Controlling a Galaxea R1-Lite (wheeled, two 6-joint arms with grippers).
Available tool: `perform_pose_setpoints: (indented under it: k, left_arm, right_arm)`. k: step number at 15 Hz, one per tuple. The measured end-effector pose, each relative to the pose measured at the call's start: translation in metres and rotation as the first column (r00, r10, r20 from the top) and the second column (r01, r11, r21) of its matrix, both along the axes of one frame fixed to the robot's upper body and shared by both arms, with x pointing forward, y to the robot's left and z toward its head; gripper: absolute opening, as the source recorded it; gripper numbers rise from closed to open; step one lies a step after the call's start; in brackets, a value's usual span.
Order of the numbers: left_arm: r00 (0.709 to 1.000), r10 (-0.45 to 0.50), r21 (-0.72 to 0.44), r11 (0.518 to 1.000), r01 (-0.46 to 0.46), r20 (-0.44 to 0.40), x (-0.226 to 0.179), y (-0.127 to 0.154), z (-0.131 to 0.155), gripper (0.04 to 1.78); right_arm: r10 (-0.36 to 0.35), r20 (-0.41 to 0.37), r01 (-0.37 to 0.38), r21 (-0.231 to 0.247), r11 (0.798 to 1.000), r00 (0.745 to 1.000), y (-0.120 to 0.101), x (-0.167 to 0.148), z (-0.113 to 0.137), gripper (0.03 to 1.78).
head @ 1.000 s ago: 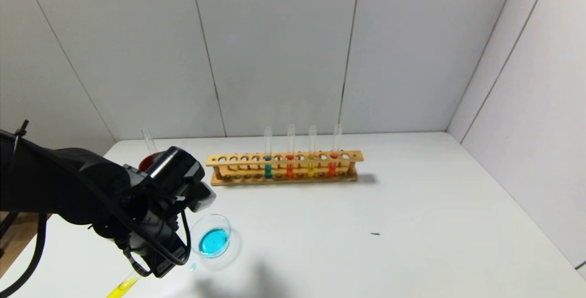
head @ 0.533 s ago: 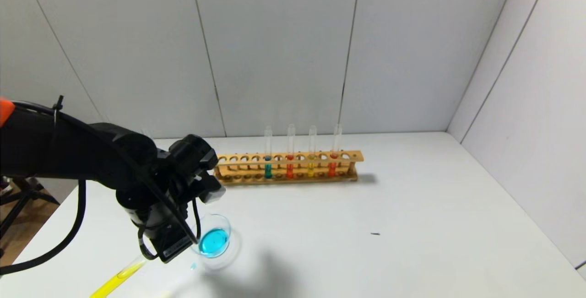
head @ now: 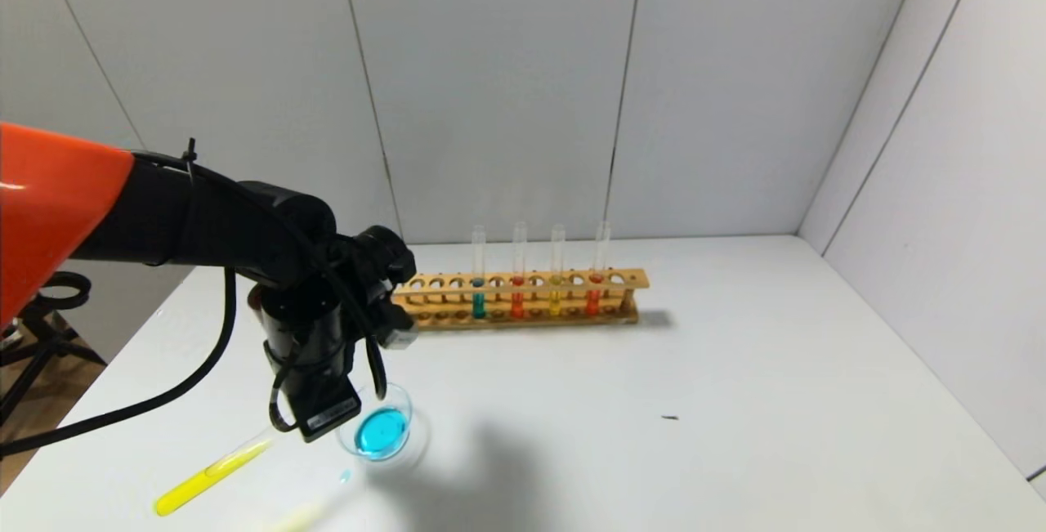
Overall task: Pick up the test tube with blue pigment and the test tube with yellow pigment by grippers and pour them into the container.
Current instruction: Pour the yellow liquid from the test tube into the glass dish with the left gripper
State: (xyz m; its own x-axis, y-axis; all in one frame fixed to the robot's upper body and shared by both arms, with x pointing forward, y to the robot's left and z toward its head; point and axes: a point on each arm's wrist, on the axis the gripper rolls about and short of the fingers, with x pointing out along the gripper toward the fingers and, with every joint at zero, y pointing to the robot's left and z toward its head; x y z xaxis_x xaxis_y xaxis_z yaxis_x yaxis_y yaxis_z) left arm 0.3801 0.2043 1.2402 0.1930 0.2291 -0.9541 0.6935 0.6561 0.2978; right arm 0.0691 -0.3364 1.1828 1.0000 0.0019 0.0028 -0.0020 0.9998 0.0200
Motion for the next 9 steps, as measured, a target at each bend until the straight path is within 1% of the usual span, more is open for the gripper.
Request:
perform_pose_setpoints:
  k: [2, 9]
  left_arm:
    - [1.000, -0.004, 0.027, 1.000, 0.004, -0.014, 0.007, -0.003, 0.002, 0.31]
    - [0.994, -0.005, 0.112, 0.994, 0.017, -0.107, 0.029, -0.013, 0.012, 0.31]
  right_arm:
    - [0.000, 0.000, 0.000, 0.000, 1.000, 1.000, 0.000, 0.000, 0.000, 1.71]
    - [0.000, 0.000, 0.000, 0.000, 1.000, 1.000, 0.000, 0.000, 0.000, 1.71]
